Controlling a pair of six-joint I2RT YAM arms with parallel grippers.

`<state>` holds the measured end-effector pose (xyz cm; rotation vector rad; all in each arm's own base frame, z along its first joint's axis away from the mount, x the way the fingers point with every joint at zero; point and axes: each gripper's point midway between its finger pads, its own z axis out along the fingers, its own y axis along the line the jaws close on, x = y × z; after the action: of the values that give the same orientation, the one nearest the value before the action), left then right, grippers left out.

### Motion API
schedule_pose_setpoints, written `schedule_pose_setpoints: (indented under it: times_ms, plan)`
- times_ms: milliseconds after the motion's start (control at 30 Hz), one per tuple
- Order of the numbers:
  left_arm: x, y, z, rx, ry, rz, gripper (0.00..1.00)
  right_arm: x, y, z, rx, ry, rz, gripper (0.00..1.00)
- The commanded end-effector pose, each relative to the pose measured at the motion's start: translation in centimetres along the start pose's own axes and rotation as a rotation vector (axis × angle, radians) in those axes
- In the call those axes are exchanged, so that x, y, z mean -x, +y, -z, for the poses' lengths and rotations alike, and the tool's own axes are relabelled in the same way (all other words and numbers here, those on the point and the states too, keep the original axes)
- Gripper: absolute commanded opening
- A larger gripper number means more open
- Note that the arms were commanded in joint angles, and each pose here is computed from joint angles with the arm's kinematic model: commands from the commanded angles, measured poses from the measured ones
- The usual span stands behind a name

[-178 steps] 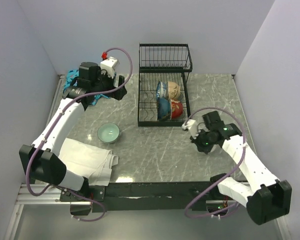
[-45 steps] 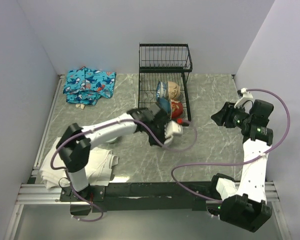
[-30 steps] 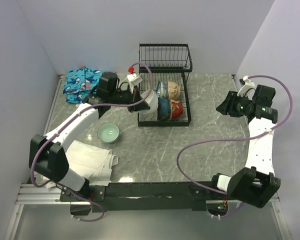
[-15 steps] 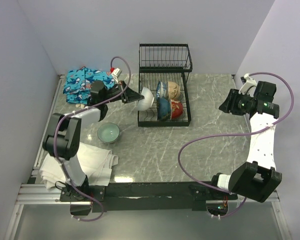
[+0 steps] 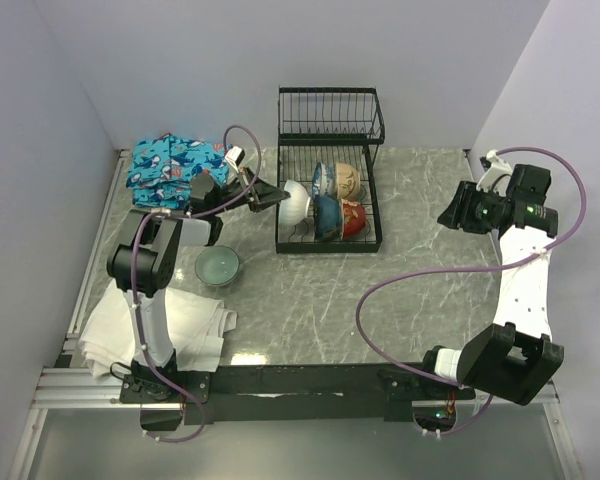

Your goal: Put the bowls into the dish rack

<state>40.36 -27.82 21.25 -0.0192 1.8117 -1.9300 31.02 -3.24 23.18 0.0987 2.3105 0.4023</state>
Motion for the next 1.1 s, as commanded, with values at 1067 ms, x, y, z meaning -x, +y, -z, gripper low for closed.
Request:
schedule_pose_setpoints:
  times_ms: [1067]
  plan:
    - [0.0,4.3,-3.4,-0.094,-0.131,0.237,0.01,-1.2,-1.7,-1.1,-0.039,0.070,-0.014,0.52]
